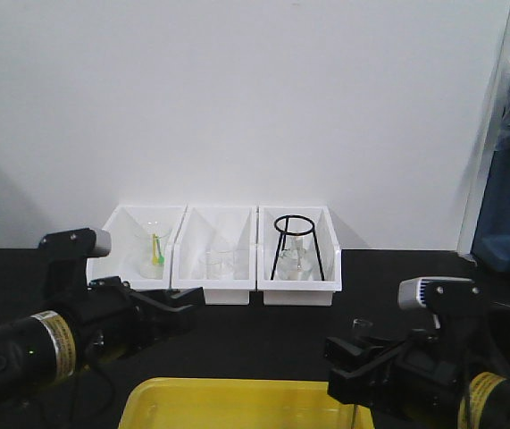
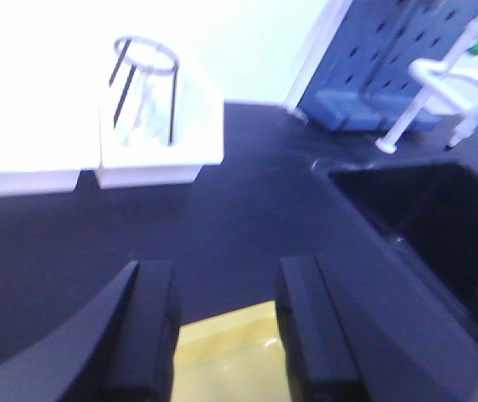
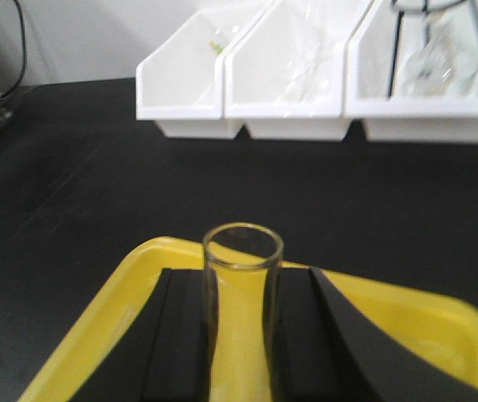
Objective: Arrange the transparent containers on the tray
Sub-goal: 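Lower the right gripper's test tube onto the yellow tray and open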
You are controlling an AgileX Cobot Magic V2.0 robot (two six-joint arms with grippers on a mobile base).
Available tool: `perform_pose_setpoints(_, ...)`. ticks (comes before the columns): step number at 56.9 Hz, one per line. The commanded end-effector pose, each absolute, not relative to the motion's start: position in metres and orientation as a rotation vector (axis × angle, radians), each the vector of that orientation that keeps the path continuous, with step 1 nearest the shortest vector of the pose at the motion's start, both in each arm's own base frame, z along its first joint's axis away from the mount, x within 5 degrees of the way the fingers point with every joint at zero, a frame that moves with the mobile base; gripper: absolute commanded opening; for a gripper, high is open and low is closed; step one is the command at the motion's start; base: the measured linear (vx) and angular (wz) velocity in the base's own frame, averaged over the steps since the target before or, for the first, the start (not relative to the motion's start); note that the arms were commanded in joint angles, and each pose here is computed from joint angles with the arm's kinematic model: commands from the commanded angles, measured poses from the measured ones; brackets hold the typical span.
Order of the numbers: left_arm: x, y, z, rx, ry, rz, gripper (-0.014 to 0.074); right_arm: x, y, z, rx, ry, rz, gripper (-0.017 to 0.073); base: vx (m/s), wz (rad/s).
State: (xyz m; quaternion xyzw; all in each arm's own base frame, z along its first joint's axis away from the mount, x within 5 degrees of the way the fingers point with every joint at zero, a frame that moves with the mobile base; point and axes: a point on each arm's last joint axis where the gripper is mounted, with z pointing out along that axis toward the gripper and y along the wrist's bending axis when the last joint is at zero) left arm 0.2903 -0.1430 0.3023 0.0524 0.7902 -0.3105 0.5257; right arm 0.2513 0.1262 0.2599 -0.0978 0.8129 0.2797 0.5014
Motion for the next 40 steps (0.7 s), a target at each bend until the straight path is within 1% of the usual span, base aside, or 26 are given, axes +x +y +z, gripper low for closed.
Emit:
perform_pose_setpoints(1, 0.275, -0.142, 0.339, 0.178, 1.748, -0.805, 0.0388, 0.257, 0.137, 0.268, -0.227, 1.888, 0.838, -0.0012, 0.0, 0.0)
perform_pose_setpoints(11, 0.262, -0.136, 0.357, 0.185, 1.684, -0.811, 0.0324, 0.27, 0.151, 0.238, -0.17, 1.949, 1.007, -0.0012, 0.0, 0.0)
perform_pose_setpoints(17, 0.258, -0.135, 0.362, 0.187, 1.666, -0.815, 0.0286, 0.275, 0.156, 0.22, -0.139, 1.991, 1.065, -0.0012, 0.0, 0.0)
perform_pose_setpoints(23, 0.257, -0.134, 0.364, 0.188, 1.658, -0.817, 0.0248, 0.28, 0.159, 0.203, -0.118, 2.03, 1.09, -0.0012, 0.0, 0.0)
perform_pose_setpoints(27, 0.257, -0.134, 0.364, 0.188, 1.657, -0.819, 0.0232, 0.284, 0.16, 0.192, -0.073, 2.057, 1.096, -0.0012, 0.0, 0.0)
perform_pose_setpoints(35, 0.256, -0.134, 0.365, 0.189, 1.654, -0.825, 0.023, 0.292, 0.159, 0.175, 0.047, 2.089, 1.089, -0.0007, 0.0, 0.0)
perform_pose_setpoints(40, 0.256, -0.135, 0.366, 0.197, 1.644, -0.839, 0.023, 0.294, 0.159, 0.166, 0.06, 2.105, 1.077, 0.0005, 0.0, 0.0)
